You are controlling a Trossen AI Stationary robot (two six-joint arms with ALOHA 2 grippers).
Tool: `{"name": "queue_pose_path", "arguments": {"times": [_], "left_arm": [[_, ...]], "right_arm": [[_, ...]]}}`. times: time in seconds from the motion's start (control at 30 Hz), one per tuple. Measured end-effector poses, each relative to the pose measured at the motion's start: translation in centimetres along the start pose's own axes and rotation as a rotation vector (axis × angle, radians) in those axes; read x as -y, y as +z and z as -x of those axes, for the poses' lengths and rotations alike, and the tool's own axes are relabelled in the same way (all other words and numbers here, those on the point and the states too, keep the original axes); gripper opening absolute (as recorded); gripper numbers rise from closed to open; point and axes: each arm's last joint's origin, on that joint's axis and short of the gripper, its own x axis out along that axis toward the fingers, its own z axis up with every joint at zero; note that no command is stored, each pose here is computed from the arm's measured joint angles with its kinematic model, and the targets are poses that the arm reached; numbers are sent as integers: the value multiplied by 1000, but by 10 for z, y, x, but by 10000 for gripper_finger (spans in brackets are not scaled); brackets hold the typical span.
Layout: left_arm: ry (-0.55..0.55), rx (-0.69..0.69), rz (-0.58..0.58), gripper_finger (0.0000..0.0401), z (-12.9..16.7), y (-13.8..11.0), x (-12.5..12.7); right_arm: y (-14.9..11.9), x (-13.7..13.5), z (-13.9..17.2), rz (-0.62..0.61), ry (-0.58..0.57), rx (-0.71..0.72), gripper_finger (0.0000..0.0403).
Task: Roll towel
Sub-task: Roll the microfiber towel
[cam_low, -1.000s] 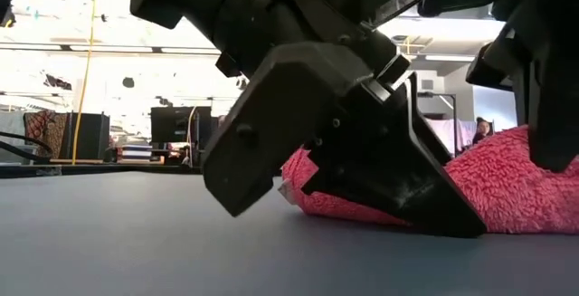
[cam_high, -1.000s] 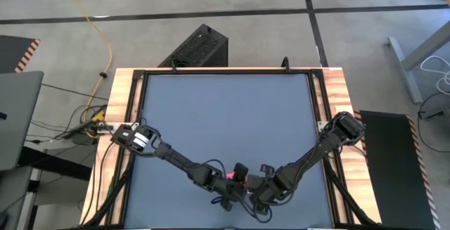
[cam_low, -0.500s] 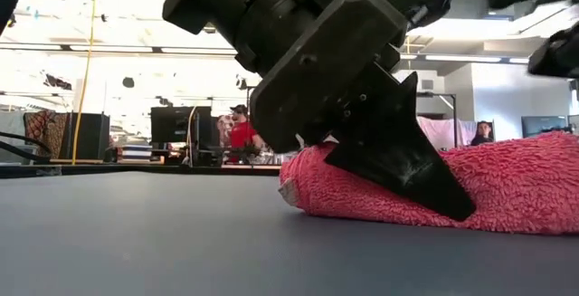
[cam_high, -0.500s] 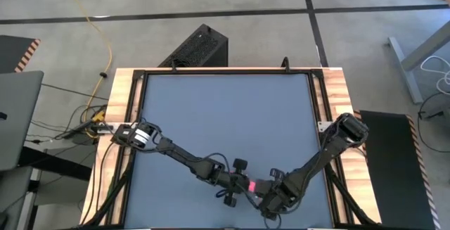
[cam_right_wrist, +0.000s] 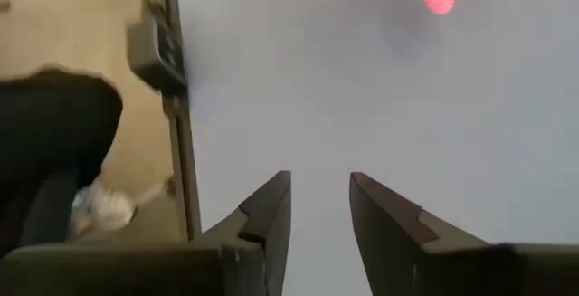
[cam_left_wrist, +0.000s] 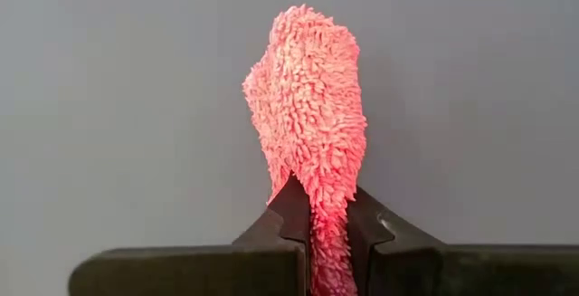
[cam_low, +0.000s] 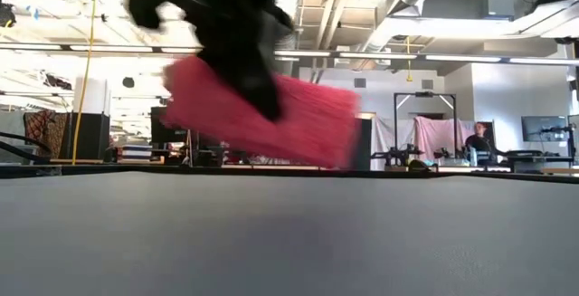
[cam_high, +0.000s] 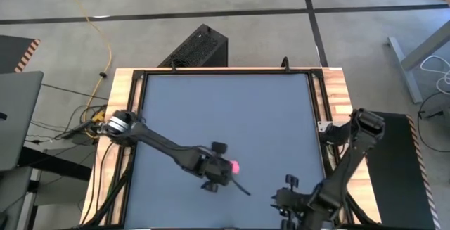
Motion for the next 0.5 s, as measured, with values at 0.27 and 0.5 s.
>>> {"name": "queue_pose_path", "arguments": {"times": [0.27, 0.5], "left_arm": [[117, -137, 155, 5, 83, -50, 8], [299, -323, 364, 5, 126, -133, 16]], "right_arm": [[-20, -12, 19, 61, -29, 232, 134], [-18, -11, 18, 64, -61, 294, 134]]}}
